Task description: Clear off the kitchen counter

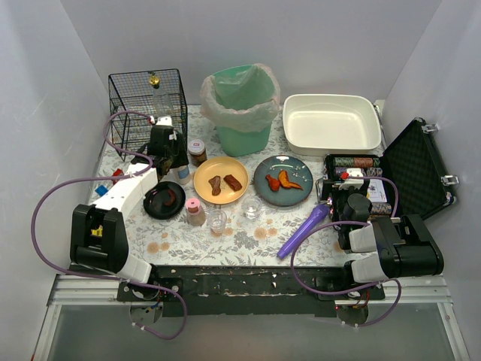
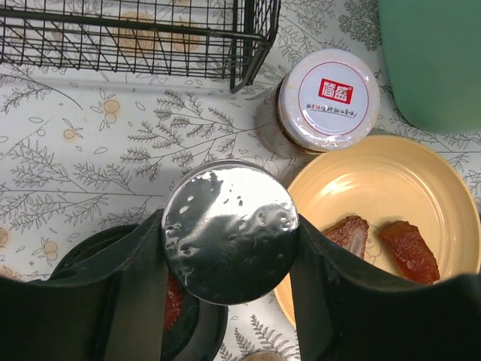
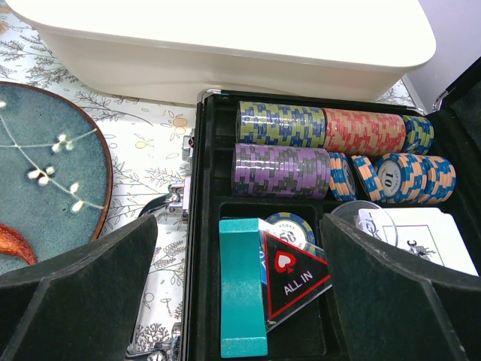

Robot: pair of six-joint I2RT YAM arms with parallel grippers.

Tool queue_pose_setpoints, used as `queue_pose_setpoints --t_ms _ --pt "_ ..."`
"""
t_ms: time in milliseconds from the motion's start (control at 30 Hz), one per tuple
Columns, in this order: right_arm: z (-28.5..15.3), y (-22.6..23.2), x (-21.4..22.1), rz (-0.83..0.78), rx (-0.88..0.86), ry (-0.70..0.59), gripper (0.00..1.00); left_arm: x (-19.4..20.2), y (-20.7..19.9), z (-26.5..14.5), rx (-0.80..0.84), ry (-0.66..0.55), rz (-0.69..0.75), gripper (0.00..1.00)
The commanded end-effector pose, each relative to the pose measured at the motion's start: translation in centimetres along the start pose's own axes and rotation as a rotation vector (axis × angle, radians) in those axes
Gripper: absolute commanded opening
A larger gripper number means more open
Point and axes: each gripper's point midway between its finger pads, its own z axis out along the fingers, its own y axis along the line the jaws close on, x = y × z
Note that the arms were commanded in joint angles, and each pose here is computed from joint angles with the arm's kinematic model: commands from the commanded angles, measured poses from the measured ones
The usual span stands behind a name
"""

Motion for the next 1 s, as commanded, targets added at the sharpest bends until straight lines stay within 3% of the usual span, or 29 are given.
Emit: queue_pose_setpoints --t_ms 0,33,100,367,667,967 --pt "0.2 -0.2 -1.4 -0.004 0.014 -0.059 0.98 -0.7 0.2 -0.9 -0.015 -0.021 0.01 0.23" --pt "0.2 -0.2 -1.5 -0.004 0.012 -0.059 0.98 -1.0 0.3 -1.1 -0.018 -0.03 0.008 0.11" --pt "0.2 -0.2 -1.5 -0.004 0.011 -0.059 0.98 -2.1 0.2 -1.8 -0.016 -0.058 0.013 0.0" --pt "0.2 -0.2 -1.5 -0.006 0.012 -0.059 0.98 -11.2 3.4 -6.4 -0.084 -0.282 -0.037 0.0" --pt "0.2 -0.2 -1.4 -0.006 0.014 -0.059 0.98 -18.7 8.3 -7.8 -0.158 -0.405 -0.163 0.0" --pt "0.2 -0.2 -1.4 -0.004 0.014 -0.059 0.98 -24.1 10.1 -7.5 -0.167 -0.519 -0.23 0.0"
